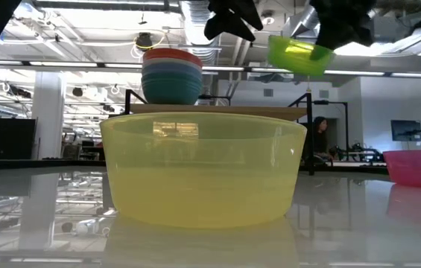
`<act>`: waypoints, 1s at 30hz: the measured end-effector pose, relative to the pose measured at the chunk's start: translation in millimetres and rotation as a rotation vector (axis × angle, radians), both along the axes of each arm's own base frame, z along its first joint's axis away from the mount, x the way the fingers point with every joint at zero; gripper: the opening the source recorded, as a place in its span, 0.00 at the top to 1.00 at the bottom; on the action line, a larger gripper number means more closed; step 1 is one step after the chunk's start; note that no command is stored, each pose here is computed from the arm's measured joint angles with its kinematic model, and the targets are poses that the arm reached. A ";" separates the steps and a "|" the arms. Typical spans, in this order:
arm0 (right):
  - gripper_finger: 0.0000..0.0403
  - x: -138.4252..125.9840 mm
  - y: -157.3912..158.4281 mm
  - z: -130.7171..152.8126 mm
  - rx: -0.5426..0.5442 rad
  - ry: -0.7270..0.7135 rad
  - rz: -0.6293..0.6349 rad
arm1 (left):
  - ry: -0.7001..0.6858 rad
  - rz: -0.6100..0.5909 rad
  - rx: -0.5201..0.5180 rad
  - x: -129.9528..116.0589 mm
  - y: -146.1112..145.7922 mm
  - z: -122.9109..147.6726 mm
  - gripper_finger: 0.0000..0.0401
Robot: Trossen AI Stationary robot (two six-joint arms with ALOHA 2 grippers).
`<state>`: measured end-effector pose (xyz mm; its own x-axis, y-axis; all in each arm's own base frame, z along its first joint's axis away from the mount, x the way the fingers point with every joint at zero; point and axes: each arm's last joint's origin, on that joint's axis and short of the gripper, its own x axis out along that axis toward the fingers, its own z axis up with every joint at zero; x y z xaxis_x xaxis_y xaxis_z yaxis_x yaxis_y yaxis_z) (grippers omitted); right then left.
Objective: Place and stack bowls onto a shelf
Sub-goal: Put the transparent green bowl on the shelf
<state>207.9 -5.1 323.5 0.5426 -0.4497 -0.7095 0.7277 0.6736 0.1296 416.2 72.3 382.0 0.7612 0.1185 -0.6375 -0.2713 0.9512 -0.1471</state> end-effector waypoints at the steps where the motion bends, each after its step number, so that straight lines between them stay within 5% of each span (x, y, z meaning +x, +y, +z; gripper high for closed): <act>1: 0.94 3.8 0.0 1.4 -0.019 0.013 0.010 | -0.004 0.001 0.001 0.2 0.1 0.3 0.65; 18: 0.94 41.7 -0.4 30.4 -0.175 0.041 0.151 | -0.025 -0.012 0.026 1.6 0.7 2.1 0.67; 25: 0.92 40.6 -0.3 37.4 -0.190 0.039 0.174 | -0.028 0.009 0.041 0.7 4.1 3.4 0.94; 30: 0.89 40.8 0.5 40.1 -0.195 0.021 0.179 | -0.019 0.015 0.055 -0.7 9.1 3.0 0.99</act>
<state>248.7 -4.6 363.6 0.6122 -0.4772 -0.6305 0.5958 0.8026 -0.0289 415.5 81.5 385.1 0.7709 0.1650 -0.6152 -0.2836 0.9538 -0.0995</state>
